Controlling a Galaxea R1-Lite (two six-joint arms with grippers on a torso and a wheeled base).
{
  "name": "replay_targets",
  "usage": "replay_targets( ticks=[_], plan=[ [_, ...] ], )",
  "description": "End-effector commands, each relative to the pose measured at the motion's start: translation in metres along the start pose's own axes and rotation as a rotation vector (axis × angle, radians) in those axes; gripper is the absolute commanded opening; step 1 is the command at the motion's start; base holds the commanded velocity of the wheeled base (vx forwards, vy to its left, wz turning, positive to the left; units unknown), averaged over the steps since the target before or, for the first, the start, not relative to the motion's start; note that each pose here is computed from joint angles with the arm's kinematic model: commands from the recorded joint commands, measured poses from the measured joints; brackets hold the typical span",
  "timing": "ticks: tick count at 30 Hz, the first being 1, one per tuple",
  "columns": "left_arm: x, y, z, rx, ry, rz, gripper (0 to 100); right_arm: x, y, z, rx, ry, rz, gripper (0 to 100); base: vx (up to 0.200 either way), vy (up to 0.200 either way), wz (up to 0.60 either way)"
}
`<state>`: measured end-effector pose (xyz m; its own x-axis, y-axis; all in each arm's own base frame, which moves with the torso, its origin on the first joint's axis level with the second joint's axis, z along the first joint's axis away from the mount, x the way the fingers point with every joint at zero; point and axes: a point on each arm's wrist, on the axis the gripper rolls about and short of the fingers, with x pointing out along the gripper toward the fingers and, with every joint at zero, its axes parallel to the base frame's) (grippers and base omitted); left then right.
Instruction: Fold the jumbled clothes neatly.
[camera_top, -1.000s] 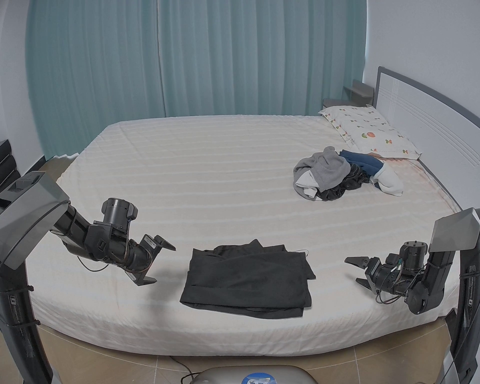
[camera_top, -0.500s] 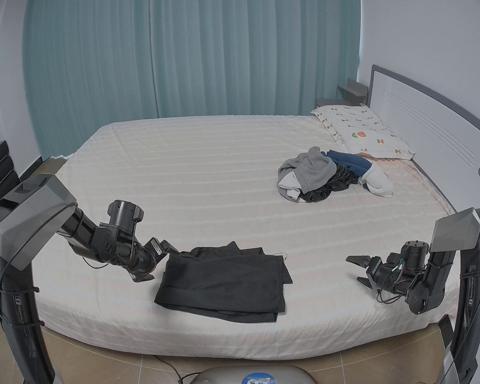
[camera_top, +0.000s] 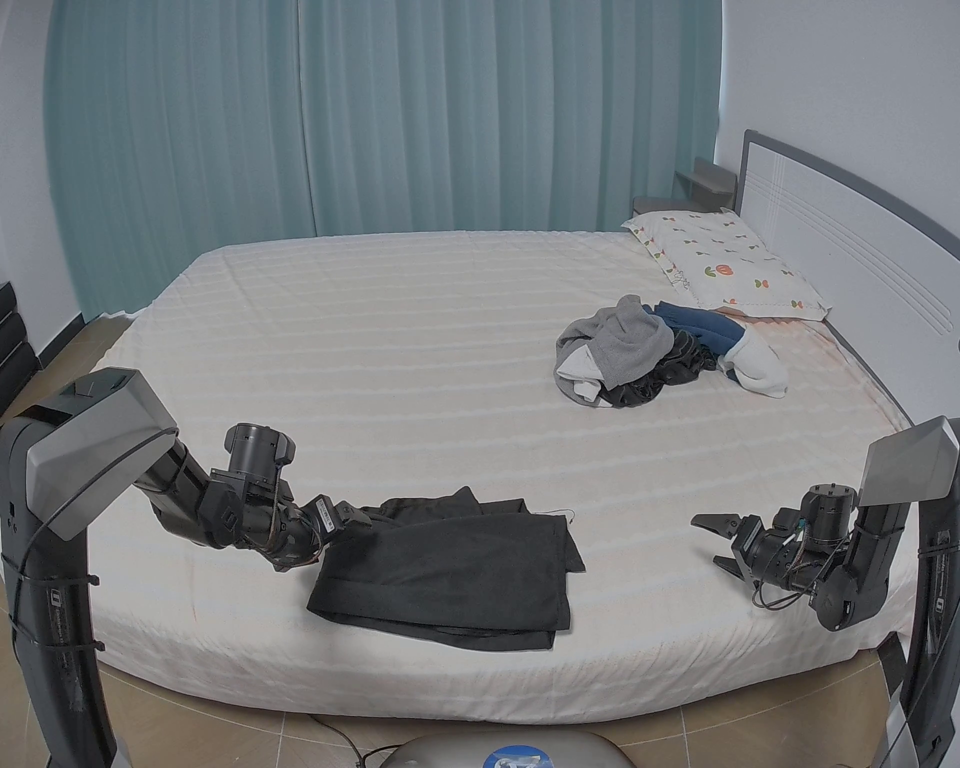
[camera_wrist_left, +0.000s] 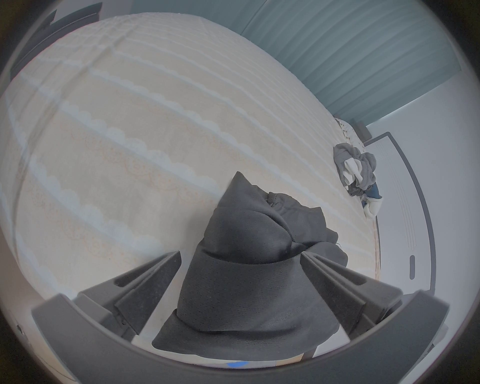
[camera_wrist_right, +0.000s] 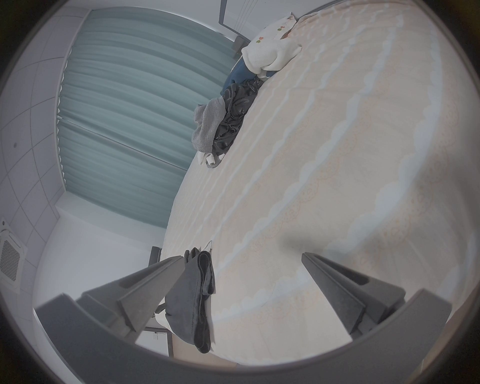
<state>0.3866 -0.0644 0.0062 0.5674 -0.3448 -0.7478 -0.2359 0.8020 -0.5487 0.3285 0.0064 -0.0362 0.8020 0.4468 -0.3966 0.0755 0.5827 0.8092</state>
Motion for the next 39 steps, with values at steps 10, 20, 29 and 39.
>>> replay_targets(
  ticks=[10, 20, 29, 39],
  plan=[
    [0.010, 0.003, -0.007, 0.047, 0.025, 0.014, 100, 0.001, -0.001, -0.001, 0.000, 0.004, -0.002, 100, 0.000, 0.000, 0.00],
    [0.015, 0.001, -0.008, 0.062, 0.011, 0.001, 0, 0.001, -0.001, -0.001, 0.000, 0.004, -0.002, 100, 0.000, 0.000, 0.00],
    [0.014, 0.000, -0.007, 0.024, -0.015, 0.021, 0, 0.001, -0.001, -0.001, 0.001, 0.005, -0.003, 100, 0.000, 0.000, 0.00],
    [0.004, 0.005, -0.016, -0.001, 0.002, 0.047, 0, 0.000, -0.001, -0.001, 0.001, 0.005, -0.003, 100, 0.000, 0.000, 0.00]
  ],
)
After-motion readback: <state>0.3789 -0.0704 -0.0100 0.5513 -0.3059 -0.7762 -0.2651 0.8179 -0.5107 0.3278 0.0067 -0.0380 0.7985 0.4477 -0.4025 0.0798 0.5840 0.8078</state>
